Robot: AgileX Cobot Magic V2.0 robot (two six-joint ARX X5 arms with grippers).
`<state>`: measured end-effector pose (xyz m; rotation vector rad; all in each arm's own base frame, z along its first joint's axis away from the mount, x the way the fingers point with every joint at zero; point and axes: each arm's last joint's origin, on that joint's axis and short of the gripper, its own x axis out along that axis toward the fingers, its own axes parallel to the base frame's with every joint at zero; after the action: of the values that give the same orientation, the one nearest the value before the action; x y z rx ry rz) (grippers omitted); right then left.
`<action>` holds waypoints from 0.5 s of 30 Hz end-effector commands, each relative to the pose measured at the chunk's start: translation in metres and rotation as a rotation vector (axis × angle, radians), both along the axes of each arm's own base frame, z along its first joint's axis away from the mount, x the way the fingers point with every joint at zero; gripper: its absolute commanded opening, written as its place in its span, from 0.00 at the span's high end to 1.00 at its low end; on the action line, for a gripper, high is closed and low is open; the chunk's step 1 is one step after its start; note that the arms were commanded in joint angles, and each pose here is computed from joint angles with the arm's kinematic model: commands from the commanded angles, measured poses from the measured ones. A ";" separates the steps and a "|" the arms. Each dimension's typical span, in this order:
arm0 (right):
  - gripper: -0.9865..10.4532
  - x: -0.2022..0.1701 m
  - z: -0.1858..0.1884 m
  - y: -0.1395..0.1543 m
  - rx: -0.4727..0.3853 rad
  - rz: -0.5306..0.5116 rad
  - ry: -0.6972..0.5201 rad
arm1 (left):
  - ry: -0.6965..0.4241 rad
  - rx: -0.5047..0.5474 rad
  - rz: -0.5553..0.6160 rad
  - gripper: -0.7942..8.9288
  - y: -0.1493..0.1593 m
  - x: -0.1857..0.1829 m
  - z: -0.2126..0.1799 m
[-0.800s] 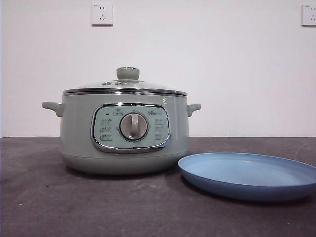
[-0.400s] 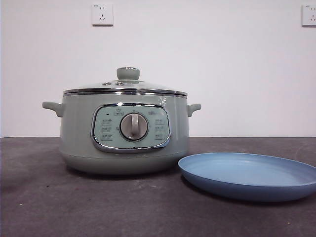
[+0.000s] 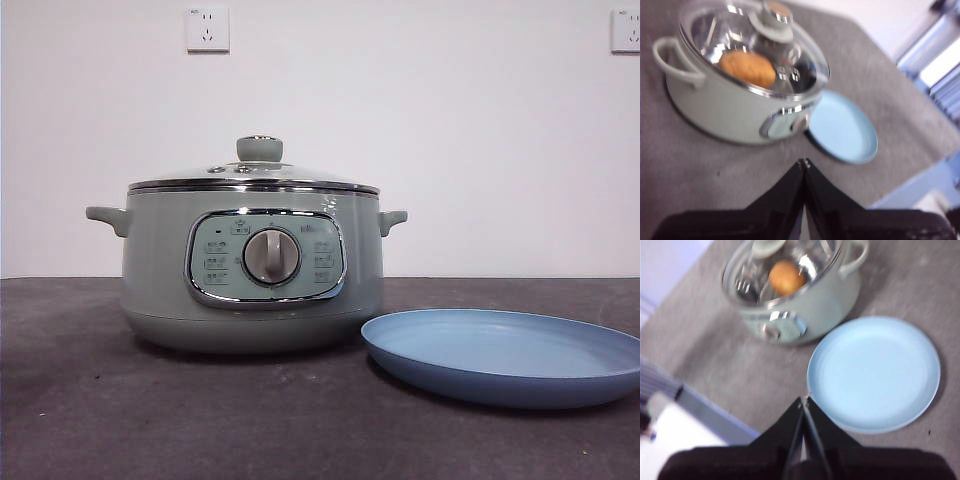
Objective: Take the potato out from the steamer,put the potato on the plate,close the lid
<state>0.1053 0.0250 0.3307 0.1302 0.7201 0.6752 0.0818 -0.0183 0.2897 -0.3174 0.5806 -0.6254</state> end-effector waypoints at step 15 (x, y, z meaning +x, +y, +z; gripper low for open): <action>0.34 0.000 0.001 0.004 -0.030 0.066 -0.011 | -0.003 0.118 -0.117 0.14 -0.002 0.002 0.010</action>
<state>0.1045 0.0288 0.3309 0.0711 0.7322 0.7283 0.0838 -0.0203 0.2988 -0.1914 0.6457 -0.6907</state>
